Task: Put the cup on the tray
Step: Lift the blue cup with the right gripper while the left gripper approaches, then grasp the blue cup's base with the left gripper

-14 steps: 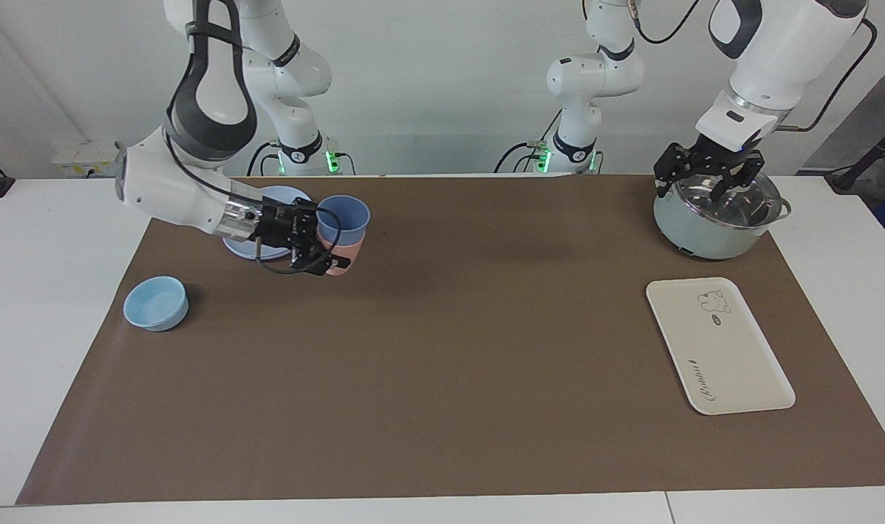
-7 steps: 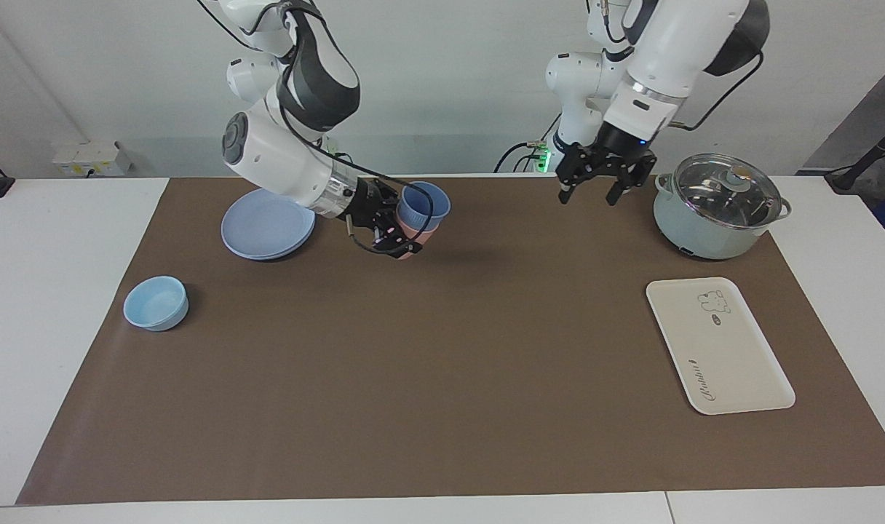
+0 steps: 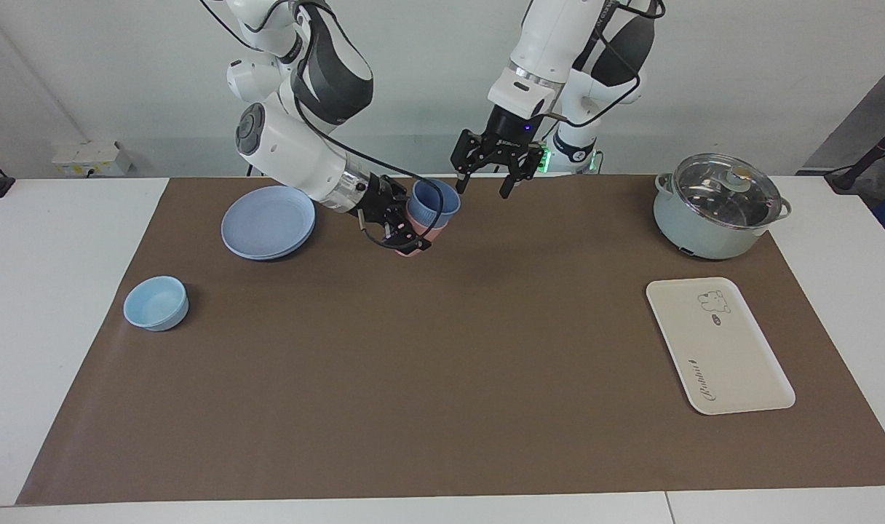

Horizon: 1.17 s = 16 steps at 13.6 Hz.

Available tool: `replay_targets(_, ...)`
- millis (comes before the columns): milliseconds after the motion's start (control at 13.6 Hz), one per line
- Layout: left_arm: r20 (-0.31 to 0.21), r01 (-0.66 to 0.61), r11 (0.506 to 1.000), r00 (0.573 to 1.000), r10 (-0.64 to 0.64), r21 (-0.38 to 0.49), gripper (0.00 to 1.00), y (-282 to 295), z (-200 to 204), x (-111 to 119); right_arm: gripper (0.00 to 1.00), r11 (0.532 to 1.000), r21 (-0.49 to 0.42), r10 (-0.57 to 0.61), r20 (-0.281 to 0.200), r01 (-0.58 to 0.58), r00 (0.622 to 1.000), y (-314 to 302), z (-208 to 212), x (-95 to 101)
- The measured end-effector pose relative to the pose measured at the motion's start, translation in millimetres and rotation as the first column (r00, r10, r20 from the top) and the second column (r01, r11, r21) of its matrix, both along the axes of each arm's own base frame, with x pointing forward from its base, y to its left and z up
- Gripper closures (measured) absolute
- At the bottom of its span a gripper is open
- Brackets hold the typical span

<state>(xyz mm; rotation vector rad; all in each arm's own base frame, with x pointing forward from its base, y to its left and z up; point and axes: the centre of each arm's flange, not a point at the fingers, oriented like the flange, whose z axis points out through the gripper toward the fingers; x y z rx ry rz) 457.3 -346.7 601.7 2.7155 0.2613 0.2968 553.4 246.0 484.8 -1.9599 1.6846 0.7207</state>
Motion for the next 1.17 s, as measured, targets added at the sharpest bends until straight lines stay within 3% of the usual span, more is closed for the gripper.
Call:
replay_targets(366, 0.016, -0.042, 0.998, 0.999, 0.042, -0.048, 0.16, -10, -17, 6, 0.19, 1.0, 0.0, -0.002, -0.003, 0.002, 1.0, 0, 0, -0.2)
replay_targets(440, 0.016, -0.052, 0.997, 0.998, 0.053, -0.059, 0.23, -12, -20, 8, 0.19, 1.0, 0.0, -0.003, -0.003, 0.003, 1.0, 0, 0, -0.2)
replay_targets(586, 0.013, -0.067, 0.994, 0.998, 0.069, -0.091, 0.53, -17, -22, 9, 0.19, 1.0, -0.003, -0.007, -0.007, 0.007, 1.0, 0, -1, 0.3)
replay_targets(733, 0.009, -0.069, 0.993, 0.997, 0.07, -0.096, 0.77, -22, -24, 6, 0.19, 1.0, -0.009, -0.008, -0.006, 0.008, 1.0, -2, -2, 1.0)
replay_targets(806, 0.009, -0.068, 0.993, 0.998, 0.069, -0.097, 0.83, -23, -23, 6, 0.19, 1.0, -0.012, -0.01, -0.006, 0.01, 1.0, -4, -3, 2.1)
replay_targets(1172, -0.012, -0.07, 0.993, 0.997, 0.07, -0.09, 0.88, -20, -11, 5, 0.19, 1.0, -0.01, -0.011, -0.002, 0.011, 1.0, -4, 0, 3.1)
